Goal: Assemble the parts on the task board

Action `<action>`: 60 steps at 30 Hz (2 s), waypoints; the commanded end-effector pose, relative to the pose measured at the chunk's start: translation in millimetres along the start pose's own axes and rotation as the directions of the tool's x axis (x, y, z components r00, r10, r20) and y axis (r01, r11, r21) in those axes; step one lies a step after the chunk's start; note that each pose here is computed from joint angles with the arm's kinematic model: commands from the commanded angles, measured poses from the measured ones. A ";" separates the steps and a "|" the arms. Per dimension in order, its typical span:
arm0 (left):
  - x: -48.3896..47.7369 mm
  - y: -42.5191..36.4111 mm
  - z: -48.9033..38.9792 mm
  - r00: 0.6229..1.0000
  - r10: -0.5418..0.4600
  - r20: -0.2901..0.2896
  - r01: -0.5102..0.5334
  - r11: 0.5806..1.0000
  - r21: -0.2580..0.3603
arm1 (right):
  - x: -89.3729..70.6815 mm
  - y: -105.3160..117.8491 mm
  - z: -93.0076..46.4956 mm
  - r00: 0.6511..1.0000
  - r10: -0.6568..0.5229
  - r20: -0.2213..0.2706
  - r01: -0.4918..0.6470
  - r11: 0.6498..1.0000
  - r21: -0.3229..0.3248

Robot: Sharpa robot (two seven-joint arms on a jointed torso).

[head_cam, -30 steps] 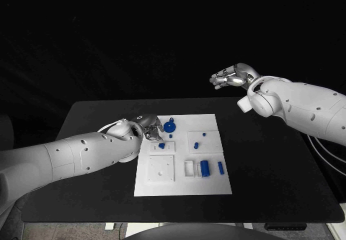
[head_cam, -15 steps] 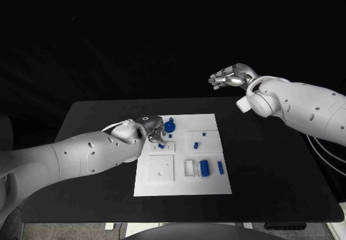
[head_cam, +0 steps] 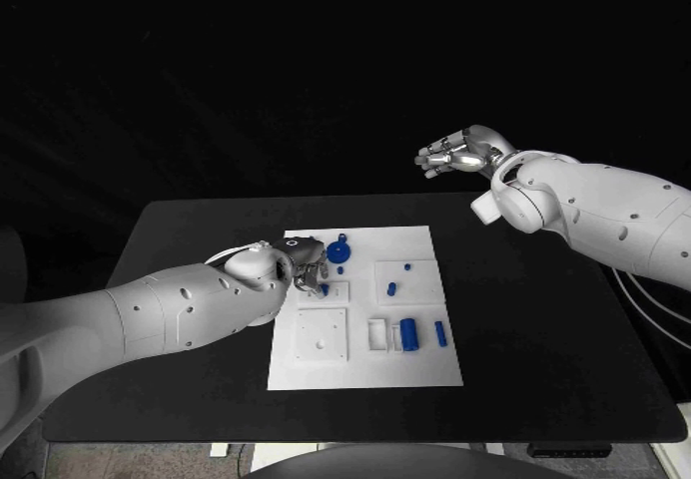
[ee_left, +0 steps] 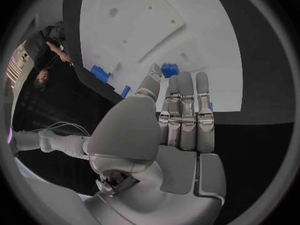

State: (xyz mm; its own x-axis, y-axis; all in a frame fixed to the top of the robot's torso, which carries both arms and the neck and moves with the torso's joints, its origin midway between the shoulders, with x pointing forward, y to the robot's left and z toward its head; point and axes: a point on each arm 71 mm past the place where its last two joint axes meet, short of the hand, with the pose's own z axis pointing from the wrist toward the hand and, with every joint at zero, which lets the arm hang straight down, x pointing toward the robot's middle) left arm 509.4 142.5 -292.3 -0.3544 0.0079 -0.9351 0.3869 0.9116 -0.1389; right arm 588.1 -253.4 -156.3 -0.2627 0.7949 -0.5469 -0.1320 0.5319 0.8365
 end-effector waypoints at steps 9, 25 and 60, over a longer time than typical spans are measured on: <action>8.4 2.2 2.7 0.999 0.026 -0.022 -0.027 1.000 -0.013 | 1.7 1.0 -0.6 1.000 -0.010 -0.019 0.010 1.000 -0.009; 13.7 7.7 4.9 0.999 -0.002 -0.048 0.001 1.000 -0.024 | 2.7 1.6 -0.9 1.000 -0.009 -0.024 0.009 1.000 -0.011; 21.0 -0.3 8.1 1.000 -0.013 -0.011 0.013 1.000 -0.004 | 3.7 1.9 -0.6 1.000 -0.008 -0.030 0.008 1.000 -0.011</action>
State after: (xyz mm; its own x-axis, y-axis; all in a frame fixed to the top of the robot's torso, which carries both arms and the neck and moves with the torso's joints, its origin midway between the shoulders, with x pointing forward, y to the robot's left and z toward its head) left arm 510.5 143.6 -314.2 -0.3762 0.0009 -0.9265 0.3558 0.9235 -0.1435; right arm 586.9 -251.9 -156.5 -0.2728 0.7895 -0.5498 -0.1360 0.5341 0.8344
